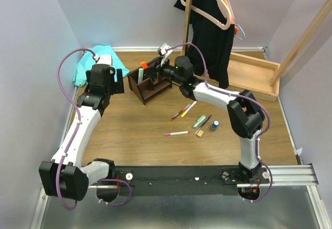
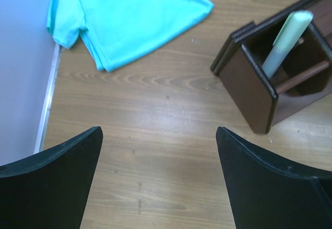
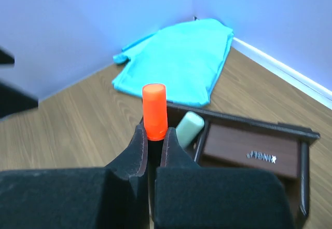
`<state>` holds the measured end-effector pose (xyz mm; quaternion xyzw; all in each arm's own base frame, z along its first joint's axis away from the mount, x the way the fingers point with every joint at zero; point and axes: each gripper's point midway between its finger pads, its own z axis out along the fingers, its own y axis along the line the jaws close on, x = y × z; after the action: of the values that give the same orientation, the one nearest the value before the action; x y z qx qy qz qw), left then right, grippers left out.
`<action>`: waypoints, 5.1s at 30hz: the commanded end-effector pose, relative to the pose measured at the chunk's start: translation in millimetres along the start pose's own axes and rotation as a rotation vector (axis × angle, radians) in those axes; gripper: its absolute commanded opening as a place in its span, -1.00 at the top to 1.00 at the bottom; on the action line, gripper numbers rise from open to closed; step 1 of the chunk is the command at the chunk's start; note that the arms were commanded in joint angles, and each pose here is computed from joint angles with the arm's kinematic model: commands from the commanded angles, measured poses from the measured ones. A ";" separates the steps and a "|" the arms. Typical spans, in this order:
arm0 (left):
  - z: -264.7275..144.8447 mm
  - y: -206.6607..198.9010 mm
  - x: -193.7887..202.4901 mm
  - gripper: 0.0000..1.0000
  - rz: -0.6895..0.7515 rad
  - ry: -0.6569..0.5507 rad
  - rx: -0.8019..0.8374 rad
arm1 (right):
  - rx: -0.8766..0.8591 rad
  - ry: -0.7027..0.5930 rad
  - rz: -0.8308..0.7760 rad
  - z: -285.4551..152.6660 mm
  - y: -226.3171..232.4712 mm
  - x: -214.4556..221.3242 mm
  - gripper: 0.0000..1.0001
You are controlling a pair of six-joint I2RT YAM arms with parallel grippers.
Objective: Sort the stationery into containers
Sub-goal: Place the pen in the storage box, then pick up the pen from the center of the board, then place the pen in the storage box.
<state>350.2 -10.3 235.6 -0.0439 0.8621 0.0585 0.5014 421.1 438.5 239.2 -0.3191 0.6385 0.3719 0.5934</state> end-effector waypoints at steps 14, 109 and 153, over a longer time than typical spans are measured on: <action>16.2 -3.9 25.5 -0.98 -0.004 0.075 0.009 | -0.063 -0.182 0.068 54.5 -10.8 1.8 0.99; -62.9 -5.6 70.6 -0.86 0.042 0.082 0.345 | -0.511 1.131 -0.416 -194.8 106.2 234.2 -0.06; -60.2 14.0 85.5 -0.86 -0.011 0.123 0.283 | -0.142 -0.321 -0.269 20.0 46.5 -109.3 0.99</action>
<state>263.4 -4.6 200.9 0.0233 0.8817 -0.0587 0.4675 384.3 460.8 300.5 -0.4553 0.5181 0.3273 0.6459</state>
